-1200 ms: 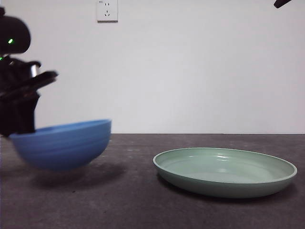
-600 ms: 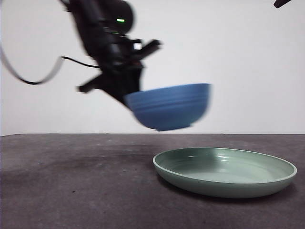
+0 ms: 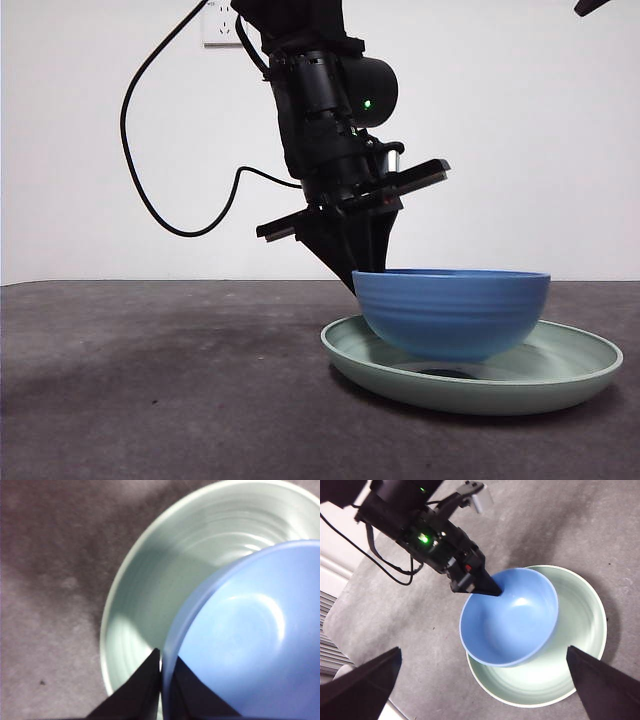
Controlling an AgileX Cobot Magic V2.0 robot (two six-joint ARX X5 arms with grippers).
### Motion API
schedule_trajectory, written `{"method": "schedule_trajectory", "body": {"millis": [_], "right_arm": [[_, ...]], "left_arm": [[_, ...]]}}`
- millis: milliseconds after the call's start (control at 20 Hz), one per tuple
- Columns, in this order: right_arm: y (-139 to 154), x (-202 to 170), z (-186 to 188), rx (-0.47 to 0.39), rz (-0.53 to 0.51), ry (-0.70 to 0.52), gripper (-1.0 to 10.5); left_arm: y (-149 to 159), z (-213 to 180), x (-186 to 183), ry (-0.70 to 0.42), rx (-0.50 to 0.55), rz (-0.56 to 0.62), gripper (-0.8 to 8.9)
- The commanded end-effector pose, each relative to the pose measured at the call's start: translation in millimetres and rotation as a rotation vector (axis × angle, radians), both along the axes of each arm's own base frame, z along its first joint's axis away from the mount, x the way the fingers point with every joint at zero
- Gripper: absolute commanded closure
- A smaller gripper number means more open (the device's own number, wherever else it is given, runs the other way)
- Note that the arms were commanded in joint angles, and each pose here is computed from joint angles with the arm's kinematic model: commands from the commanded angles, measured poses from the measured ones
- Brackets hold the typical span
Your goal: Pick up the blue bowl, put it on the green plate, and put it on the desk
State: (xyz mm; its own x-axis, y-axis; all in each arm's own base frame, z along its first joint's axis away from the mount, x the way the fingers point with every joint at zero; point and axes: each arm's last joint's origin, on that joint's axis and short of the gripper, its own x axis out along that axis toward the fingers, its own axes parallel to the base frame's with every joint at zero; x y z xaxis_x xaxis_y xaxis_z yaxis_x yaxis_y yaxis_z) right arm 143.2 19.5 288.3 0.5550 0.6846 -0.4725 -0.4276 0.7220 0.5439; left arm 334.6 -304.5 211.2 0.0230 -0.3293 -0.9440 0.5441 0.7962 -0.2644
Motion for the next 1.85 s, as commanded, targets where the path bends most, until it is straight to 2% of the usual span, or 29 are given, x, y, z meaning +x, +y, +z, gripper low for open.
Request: {"method": "schedule_trajectory", "body": {"millis": [50,300,350,650,700,800,850,1150,1300,1450,1650,1850], "right_arm": [[0.2,1.6,3.2,-0.005,0.008,-0.019,3.8],[0.2,1.6,3.2,-0.005,0.008,-0.019,3.8],[0.2,1.6,3.2,-0.005,0.008,-0.019,3.8],[0.1,1.5,3.1,-0.006,0.008,-0.019,3.8],[0.2,1.5,3.1,-0.005,0.008,-0.019,3.8],[0.2,1.5,3.1,-0.006,0.008,-0.019,3.8],[0.2,1.5,3.1,-0.006,0.008,-0.019,3.8],[0.1,1.5,3.1,-0.006,0.008,-0.019,3.8],[0.1,1.5,3.1,-0.006,0.008,-0.019,3.8],[0.1,1.6,3.2,-0.006,0.008,-0.02,3.8],[0.1,0.9,2.4,-0.006,0.007,-0.008,3.8],[0.1,0.8,2.0,-0.005,0.007,-0.002,3.8]], "left_arm": [[-10.0,-5.8,1.6,-0.004,-0.005,-0.002,8.01],[-14.1,-5.5,-0.5,-0.014,-0.014,-0.012,7.81],[-14.2,-5.5,-0.6,-0.014,-0.014,-0.013,7.49],[-13.9,-2.2,0.1,-0.012,-0.017,-0.001,4.36],[-12.6,2.7,1.6,-0.013,-0.016,0.004,3.67],[-7.7,19.3,5.1,-0.01,-0.013,0.016,1.6],[-4.0,29.5,6.5,-0.008,-0.007,0.011,1.37],[42.2,99.1,-8.6,-0.01,0.039,-0.093,1.38],[72.8,141.7,-19.3,-0.098,-0.019,-0.051,1.38],[105.6,176.6,-45.7,-0.177,-0.061,-0.039,1.38],[152.3,185.2,-96.2,-0.366,-0.151,-0.039,1.38],[196.3,158.7,-156.1,-0.547,-0.234,-0.019,1.38]]}}
